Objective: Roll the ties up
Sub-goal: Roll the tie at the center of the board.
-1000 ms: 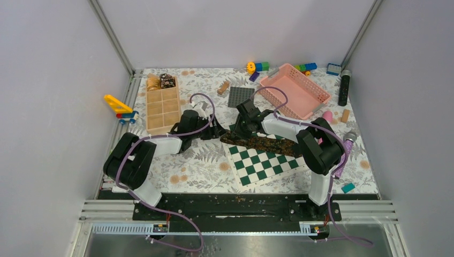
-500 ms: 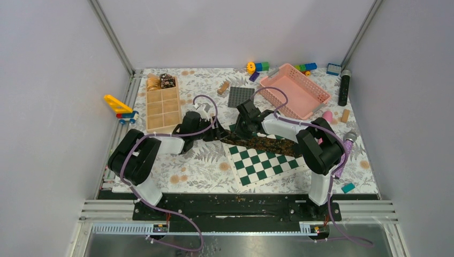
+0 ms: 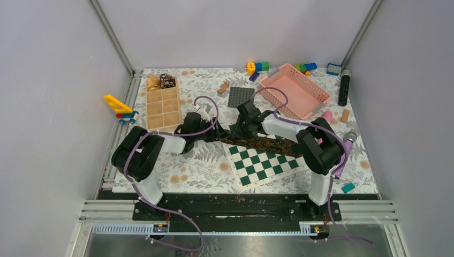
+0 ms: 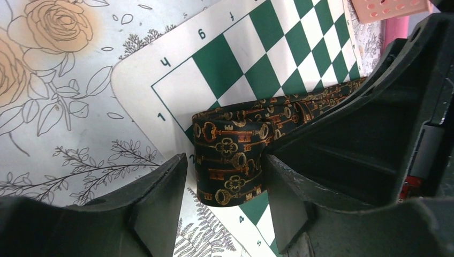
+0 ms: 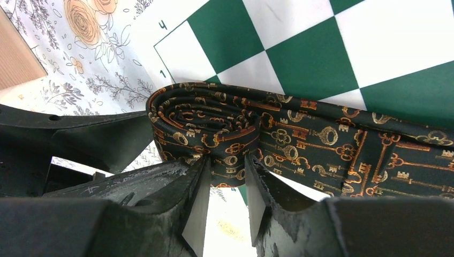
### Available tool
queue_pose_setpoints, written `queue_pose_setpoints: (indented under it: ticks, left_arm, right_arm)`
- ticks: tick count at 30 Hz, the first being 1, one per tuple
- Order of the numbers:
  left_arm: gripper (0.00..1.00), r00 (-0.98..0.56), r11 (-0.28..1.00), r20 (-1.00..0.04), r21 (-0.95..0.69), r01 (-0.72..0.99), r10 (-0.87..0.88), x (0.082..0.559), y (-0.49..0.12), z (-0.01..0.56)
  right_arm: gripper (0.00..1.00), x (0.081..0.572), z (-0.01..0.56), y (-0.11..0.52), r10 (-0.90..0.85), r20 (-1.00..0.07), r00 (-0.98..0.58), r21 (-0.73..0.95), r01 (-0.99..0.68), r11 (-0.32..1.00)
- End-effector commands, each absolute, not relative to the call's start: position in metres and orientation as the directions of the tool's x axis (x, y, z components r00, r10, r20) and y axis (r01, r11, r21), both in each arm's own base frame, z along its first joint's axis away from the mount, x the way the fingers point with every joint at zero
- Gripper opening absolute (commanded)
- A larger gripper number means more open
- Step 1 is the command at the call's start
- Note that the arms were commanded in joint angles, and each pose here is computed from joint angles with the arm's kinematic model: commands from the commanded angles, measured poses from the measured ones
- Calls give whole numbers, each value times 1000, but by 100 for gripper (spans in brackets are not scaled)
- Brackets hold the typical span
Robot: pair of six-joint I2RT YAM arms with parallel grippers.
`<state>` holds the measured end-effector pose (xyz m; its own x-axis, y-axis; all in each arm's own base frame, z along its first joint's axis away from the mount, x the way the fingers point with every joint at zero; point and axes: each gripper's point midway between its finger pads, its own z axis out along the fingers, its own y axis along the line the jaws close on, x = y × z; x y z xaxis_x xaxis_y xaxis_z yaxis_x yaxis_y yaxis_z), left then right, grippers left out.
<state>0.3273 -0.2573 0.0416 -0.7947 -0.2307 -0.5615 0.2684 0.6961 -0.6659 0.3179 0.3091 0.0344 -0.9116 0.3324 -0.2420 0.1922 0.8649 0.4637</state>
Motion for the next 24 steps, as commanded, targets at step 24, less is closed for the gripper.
queue_pose_setpoints:
  ticks: [24]
  left_arm:
    - [45, -782, 617, -585, -702, 355, -216, 332, -286, 57]
  right_arm:
    - [32, 311, 16, 288, 360, -224, -906, 446, 233, 864]
